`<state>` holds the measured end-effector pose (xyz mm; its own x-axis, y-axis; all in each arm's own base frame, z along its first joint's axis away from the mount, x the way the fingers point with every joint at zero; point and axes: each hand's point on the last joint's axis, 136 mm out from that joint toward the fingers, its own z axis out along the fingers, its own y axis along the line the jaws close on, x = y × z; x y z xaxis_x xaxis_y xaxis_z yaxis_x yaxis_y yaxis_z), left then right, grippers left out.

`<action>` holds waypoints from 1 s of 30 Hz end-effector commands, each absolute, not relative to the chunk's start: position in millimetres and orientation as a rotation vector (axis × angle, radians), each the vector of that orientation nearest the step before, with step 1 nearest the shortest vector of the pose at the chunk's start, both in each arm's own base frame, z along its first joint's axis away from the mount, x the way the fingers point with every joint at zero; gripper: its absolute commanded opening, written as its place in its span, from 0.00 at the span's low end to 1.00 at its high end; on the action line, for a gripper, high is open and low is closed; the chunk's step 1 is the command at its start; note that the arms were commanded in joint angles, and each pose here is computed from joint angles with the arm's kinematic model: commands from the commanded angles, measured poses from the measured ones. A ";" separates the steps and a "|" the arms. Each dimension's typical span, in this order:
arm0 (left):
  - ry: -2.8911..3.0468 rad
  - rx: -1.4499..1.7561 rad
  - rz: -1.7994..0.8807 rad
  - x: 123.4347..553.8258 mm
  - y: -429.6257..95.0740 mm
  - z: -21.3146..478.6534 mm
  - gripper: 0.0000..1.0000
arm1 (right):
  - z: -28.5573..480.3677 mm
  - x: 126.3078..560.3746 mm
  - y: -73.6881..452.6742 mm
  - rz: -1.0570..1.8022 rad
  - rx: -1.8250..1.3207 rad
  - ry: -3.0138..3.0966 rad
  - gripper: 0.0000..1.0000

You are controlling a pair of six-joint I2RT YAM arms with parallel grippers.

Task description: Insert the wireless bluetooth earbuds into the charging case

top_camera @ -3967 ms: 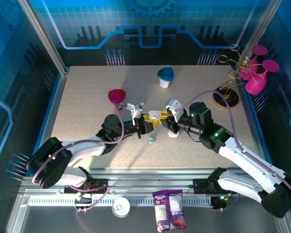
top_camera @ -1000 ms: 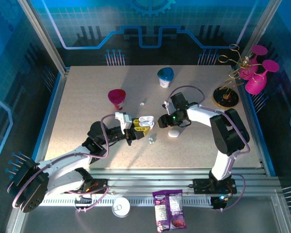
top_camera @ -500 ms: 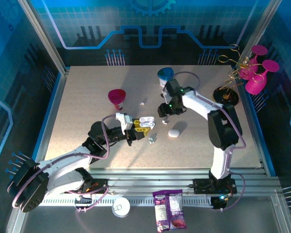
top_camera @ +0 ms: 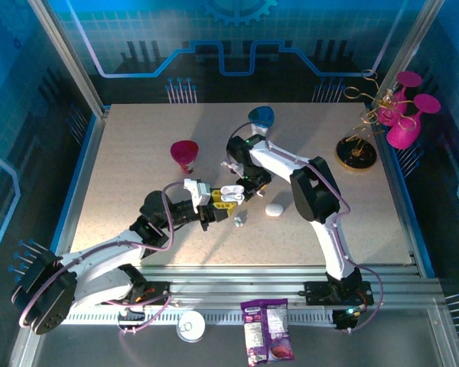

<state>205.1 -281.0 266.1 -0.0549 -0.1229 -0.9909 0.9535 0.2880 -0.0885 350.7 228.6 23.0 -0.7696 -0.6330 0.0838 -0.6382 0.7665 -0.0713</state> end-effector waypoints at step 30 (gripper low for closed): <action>1.254 0.919 -1.105 197.5 -285.5 269.3 0.00 | 22.9 361.3 221.5 -0.001 0.834 -2.918 0.56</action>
